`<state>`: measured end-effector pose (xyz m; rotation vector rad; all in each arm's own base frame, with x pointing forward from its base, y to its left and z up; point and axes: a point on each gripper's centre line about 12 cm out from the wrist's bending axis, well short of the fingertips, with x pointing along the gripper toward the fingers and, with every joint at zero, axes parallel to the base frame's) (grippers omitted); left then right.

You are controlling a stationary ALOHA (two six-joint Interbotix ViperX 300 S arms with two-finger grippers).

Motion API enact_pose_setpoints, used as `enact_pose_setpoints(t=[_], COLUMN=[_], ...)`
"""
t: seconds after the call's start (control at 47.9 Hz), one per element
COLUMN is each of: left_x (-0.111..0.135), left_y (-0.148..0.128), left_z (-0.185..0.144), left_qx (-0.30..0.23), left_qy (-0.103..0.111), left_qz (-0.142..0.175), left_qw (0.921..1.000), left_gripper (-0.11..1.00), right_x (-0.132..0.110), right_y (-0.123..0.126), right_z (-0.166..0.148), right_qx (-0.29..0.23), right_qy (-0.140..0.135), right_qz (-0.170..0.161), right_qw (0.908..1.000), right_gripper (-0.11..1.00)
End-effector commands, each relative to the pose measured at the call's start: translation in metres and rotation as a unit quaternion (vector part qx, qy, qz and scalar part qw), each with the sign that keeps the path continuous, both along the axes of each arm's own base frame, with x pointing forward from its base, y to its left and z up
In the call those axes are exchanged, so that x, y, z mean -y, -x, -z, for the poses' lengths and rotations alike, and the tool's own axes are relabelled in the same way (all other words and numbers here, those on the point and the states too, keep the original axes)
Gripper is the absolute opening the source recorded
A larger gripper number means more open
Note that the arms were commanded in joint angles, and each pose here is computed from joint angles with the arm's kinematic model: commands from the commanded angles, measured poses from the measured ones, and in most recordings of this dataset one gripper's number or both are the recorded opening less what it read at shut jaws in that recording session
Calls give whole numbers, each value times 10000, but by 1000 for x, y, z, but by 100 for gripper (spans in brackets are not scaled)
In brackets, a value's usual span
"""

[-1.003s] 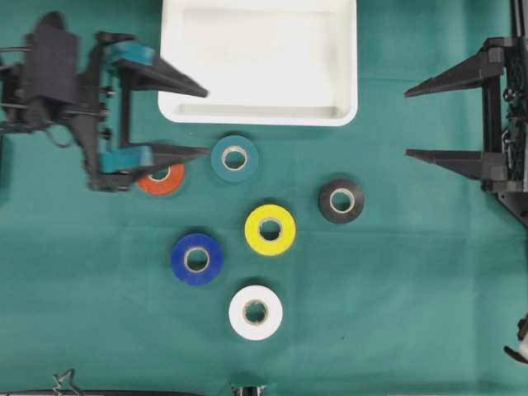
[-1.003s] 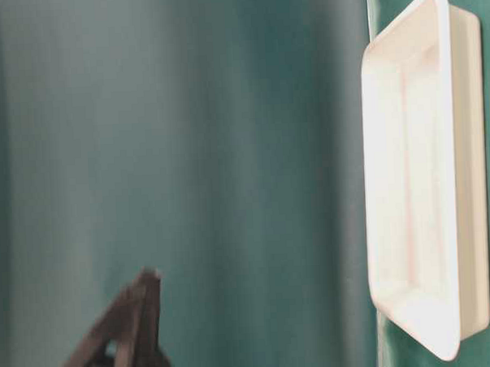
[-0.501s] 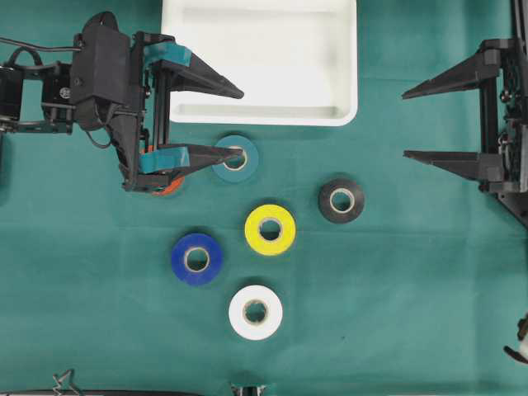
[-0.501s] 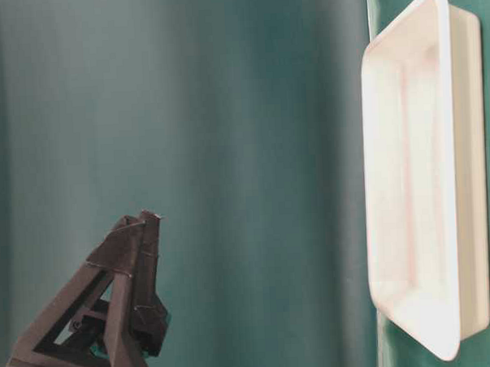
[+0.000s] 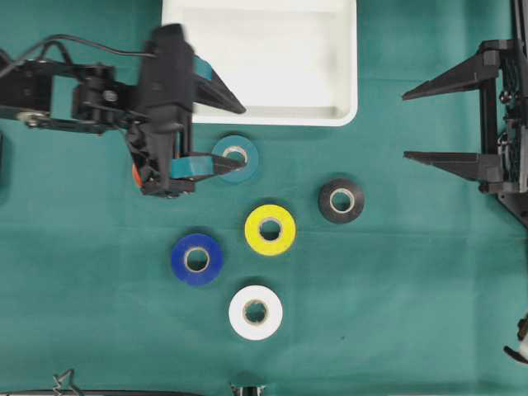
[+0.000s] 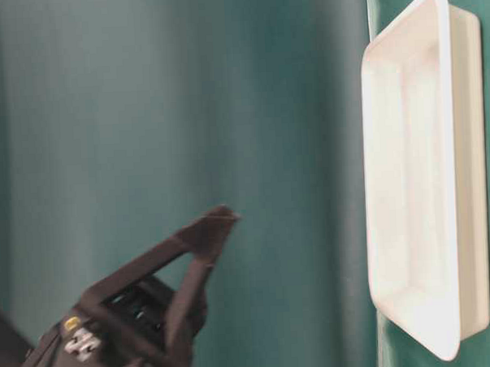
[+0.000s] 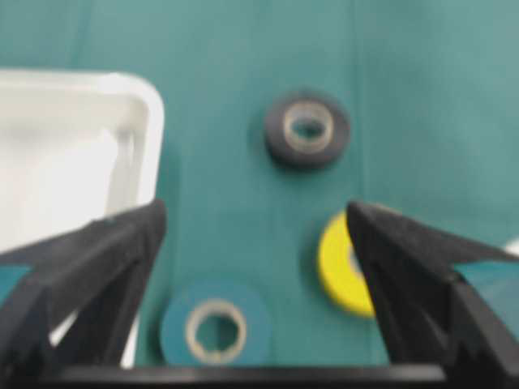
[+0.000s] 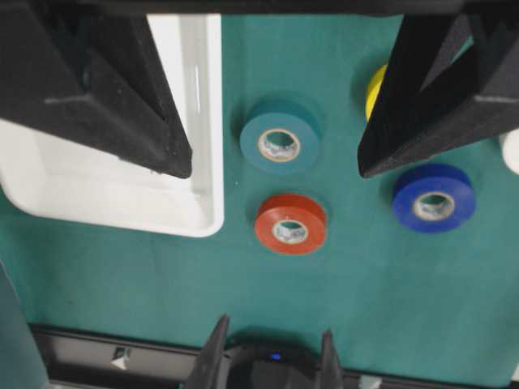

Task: Pick up the tape from a random location and place it into the white case.
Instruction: 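Move the left gripper over the teal tape roll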

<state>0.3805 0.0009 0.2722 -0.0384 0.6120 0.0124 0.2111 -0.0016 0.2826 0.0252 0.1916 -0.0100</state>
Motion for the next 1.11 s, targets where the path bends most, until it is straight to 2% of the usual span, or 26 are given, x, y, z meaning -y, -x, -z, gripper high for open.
enact_pose_setpoints(t=[0.0, 0.125, 0.334, 1.086], left_x=[1, 3, 3, 3], left_y=[-8, -15, -23, -24], left_z=[-12, -8, -9, -7], left_qx=[-322, -934, -1399, -1452], left_qy=[10, 10, -3, -5], left_qz=[11, 47, 58, 53], left_qw=[9995, 9956, 9902, 9894], left_gripper=[99, 99, 99, 99], right_x=[0, 0, 0, 0], right_y=[-3, -3, -4, -5], right_z=[-10, -9, -7, -5], right_qx=[115, 100, 61, -23], right_qy=[9, 1, 16, 0], right_qz=[6, 8, 5, 8], right_qw=[9999, 10000, 10000, 10000], right_gripper=[91, 91, 91, 91])
